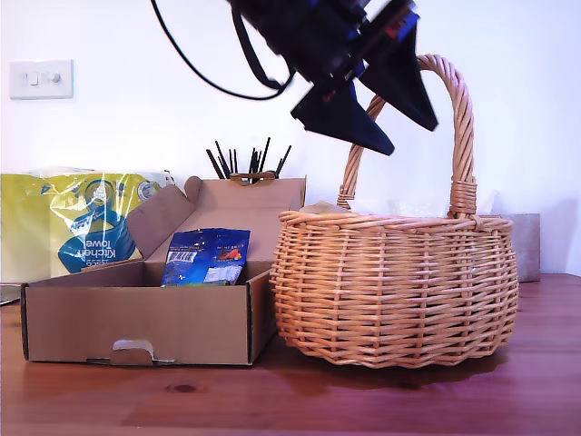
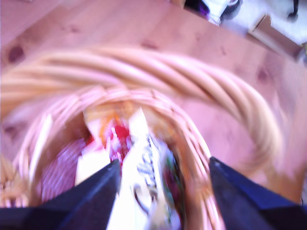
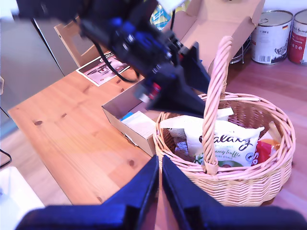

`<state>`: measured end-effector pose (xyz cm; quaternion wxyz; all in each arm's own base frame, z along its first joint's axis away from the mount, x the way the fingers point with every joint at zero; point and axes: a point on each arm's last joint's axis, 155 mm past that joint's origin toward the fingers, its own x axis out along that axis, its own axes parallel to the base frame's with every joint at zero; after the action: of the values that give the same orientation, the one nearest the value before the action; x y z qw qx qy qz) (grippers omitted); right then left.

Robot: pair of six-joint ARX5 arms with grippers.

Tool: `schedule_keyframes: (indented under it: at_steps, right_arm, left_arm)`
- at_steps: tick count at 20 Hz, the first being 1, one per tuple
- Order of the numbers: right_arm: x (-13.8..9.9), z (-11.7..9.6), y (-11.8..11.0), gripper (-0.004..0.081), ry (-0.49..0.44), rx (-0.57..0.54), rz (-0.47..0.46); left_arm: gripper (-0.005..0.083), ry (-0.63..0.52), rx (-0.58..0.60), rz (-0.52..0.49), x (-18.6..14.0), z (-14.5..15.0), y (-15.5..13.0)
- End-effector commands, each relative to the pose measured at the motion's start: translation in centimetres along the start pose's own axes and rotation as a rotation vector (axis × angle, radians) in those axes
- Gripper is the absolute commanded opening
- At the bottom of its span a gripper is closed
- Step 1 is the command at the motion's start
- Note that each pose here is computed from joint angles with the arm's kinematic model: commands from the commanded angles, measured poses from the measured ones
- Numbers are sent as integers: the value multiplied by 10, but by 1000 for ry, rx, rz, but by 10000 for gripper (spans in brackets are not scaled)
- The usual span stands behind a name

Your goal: Move the bags of Easter eggs from the cardboard box on the left into the woven basket on the right side.

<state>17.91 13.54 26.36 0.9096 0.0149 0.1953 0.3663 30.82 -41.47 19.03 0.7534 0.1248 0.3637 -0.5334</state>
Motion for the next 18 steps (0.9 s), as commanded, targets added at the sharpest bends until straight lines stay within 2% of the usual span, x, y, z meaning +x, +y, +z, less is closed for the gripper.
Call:
schedule_keyframes:
  at_steps: [1, 3, 5, 8, 11, 14, 18]
  right_arm:
    - [-1, 2, 1, -12, -5, -11, 2]
    - [-1, 2, 0, -12, -5, -14, -5]
    - [-1, 2, 0, -12, -5, -17, -6]
    - [-1, 1, 0, -12, -5, -18, -7]
    - [-1, 2, 0, -12, -6, -19, -7]
    - [-1, 2, 0, -12, -6, -19, -7]
    - [-1, 2, 0, -12, -5, -38, -5]
  left_arm:
    - [265, 72, 4, -1, 0, -17, 1]
    - [98, 97, 15, 10, -15, -22, 1]
    - [-17, 125, 39, 38, -31, -28, 5]
    - [-24, 141, 27, 101, -58, -33, 17]
    - [-24, 104, 14, 149, -80, -35, 29]
    - [-24, 71, -22, 211, -96, -61, 44]
    - [-24, -65, -63, 365, -131, -93, 71]
